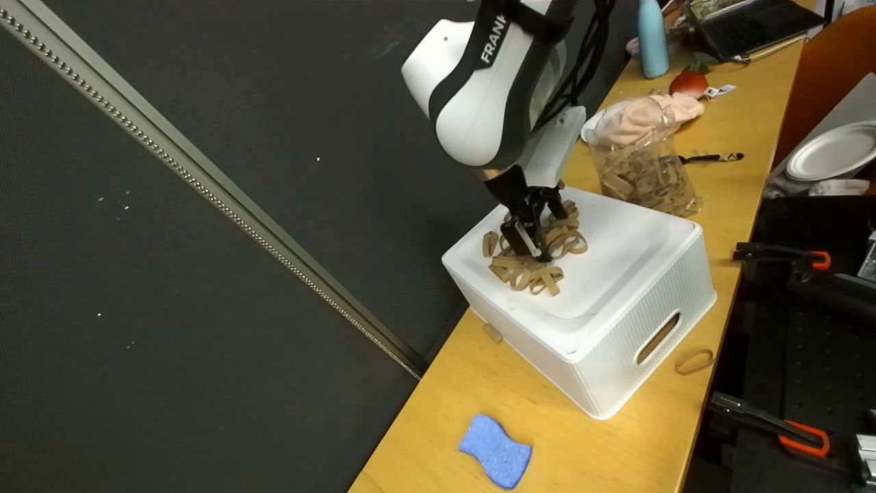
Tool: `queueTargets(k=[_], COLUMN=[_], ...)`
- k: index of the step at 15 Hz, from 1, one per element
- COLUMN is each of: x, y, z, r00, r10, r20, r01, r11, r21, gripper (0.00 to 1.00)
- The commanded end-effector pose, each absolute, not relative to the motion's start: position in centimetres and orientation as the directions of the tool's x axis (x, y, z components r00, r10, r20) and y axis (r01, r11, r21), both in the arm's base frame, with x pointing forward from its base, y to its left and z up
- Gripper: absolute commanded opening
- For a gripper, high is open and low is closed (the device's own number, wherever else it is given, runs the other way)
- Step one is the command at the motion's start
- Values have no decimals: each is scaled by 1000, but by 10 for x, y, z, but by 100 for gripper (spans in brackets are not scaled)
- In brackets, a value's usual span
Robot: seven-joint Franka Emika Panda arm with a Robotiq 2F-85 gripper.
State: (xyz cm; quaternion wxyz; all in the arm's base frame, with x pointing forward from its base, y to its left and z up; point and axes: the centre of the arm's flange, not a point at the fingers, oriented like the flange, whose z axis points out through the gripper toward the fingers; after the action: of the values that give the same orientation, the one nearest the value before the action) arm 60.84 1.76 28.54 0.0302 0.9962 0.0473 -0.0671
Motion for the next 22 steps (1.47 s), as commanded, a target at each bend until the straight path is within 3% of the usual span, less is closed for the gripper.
queueTargets(k=[1, 12, 13, 22], x=[620, 627, 627, 626], y=[16, 18, 18, 19], z=[285, 280, 279, 283], r00=[988, 987, 987, 987], r10=[105, 103, 103, 109], r20=[-117, -122, -123, -119], r01=[113, 113, 113, 119], r11=[-991, -991, -991, -989], r21=[67, 77, 78, 86], gripper=[100, 100, 79, 14])
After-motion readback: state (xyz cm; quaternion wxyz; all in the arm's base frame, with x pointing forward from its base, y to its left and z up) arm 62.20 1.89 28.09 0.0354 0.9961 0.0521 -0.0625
